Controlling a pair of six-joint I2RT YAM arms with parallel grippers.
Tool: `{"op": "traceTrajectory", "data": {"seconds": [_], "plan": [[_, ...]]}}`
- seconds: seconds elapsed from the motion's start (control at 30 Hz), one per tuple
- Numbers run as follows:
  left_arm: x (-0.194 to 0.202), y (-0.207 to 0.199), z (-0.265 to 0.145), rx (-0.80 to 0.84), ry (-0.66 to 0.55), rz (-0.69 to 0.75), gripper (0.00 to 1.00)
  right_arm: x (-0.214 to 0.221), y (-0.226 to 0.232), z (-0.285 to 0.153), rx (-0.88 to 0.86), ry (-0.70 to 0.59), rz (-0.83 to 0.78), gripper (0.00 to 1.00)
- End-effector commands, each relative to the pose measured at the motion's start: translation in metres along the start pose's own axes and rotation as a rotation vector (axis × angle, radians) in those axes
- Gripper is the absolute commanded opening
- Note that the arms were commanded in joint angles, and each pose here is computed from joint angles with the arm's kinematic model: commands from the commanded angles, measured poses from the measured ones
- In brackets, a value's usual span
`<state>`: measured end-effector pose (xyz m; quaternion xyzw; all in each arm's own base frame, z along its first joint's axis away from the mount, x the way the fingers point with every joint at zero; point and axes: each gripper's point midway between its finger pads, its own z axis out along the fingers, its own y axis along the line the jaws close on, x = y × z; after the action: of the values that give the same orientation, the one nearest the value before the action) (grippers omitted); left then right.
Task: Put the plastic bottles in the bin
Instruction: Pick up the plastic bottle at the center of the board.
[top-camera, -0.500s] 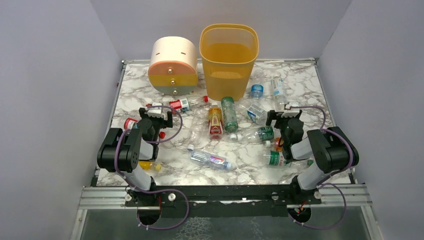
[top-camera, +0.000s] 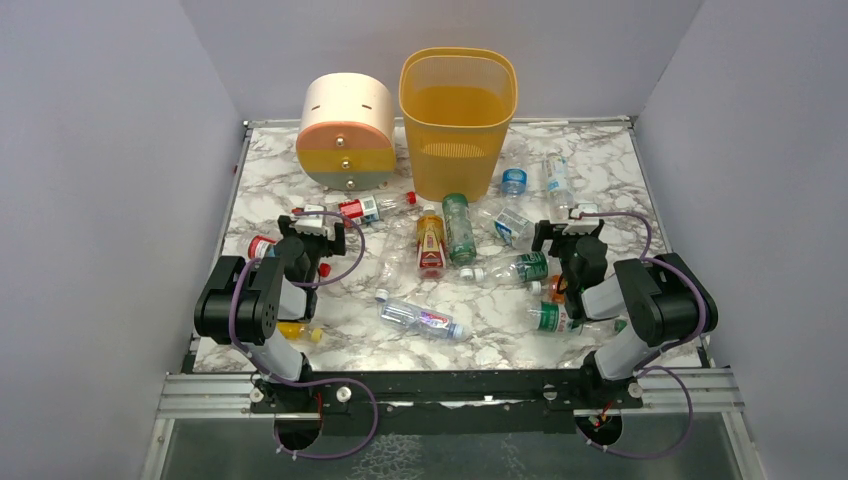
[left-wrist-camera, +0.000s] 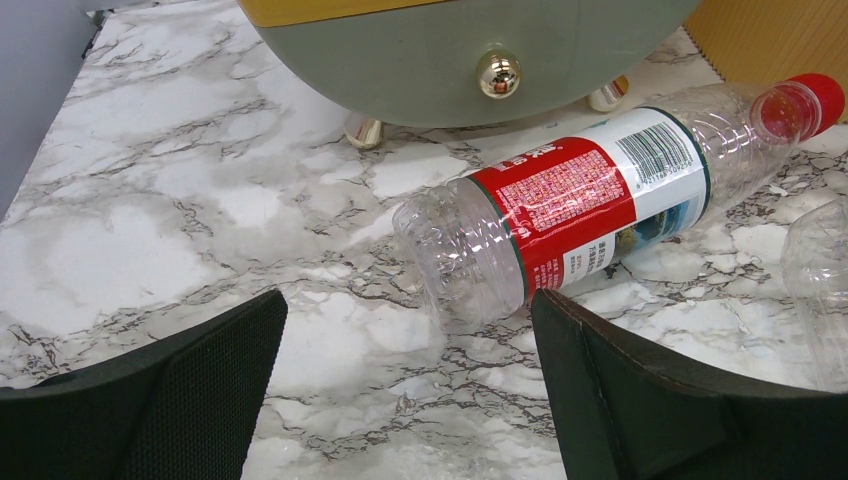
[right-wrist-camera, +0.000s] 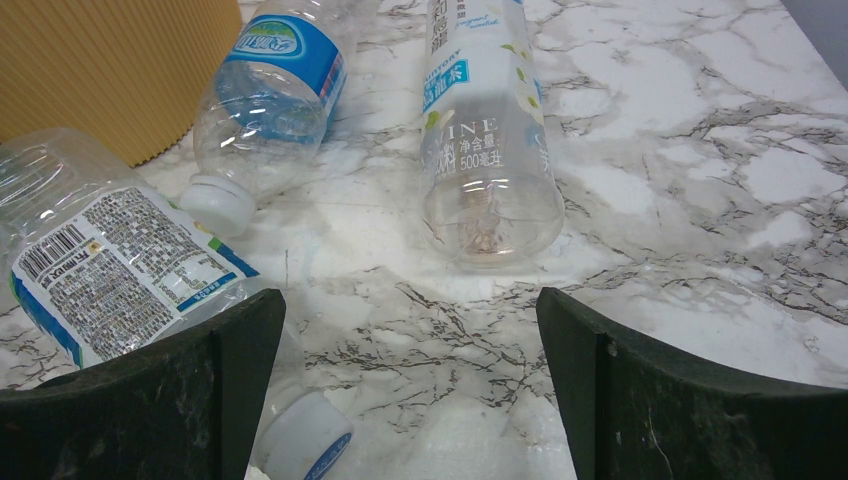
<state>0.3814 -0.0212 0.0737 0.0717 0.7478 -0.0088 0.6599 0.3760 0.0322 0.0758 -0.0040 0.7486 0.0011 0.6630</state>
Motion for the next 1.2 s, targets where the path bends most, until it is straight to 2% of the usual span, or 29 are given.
{"op": "traceTrajectory", "data": {"seconds": [0.0,0.2,0.37,0.63,0.83,1.03,1.17], "plan": [[-0.002,0.005,0.002,-0.024,-0.009,-0.017,0.99,-0.015,0.007,0.001,-0.034,-0.061,-0.014,0.99],[-0.015,0.007,-0.003,-0.034,-0.033,-0.017,0.99,-0.034,0.020,0.000,-0.116,-0.021,-0.049,0.99],[-0.046,0.005,-0.006,-0.011,-0.040,-0.027,0.99,-0.065,0.024,-0.015,-0.148,-0.063,-0.044,0.99],[-0.104,-0.007,-0.024,0.048,-0.136,-0.140,0.99,-0.124,0.043,-0.042,-0.259,-0.133,0.028,0.99],[-0.156,-0.021,-0.047,0.124,-0.217,-0.248,0.99,-0.164,0.060,-0.061,-0.349,-0.122,0.133,0.99],[-0.208,-0.035,-0.070,0.216,-0.289,-0.362,0.99,-0.200,0.079,-0.076,-0.433,-0.017,0.291,0.99],[-0.235,-0.039,-0.081,0.242,-0.278,-0.437,0.99,-0.218,0.096,-0.083,-0.505,0.105,0.361,0.99]]}}
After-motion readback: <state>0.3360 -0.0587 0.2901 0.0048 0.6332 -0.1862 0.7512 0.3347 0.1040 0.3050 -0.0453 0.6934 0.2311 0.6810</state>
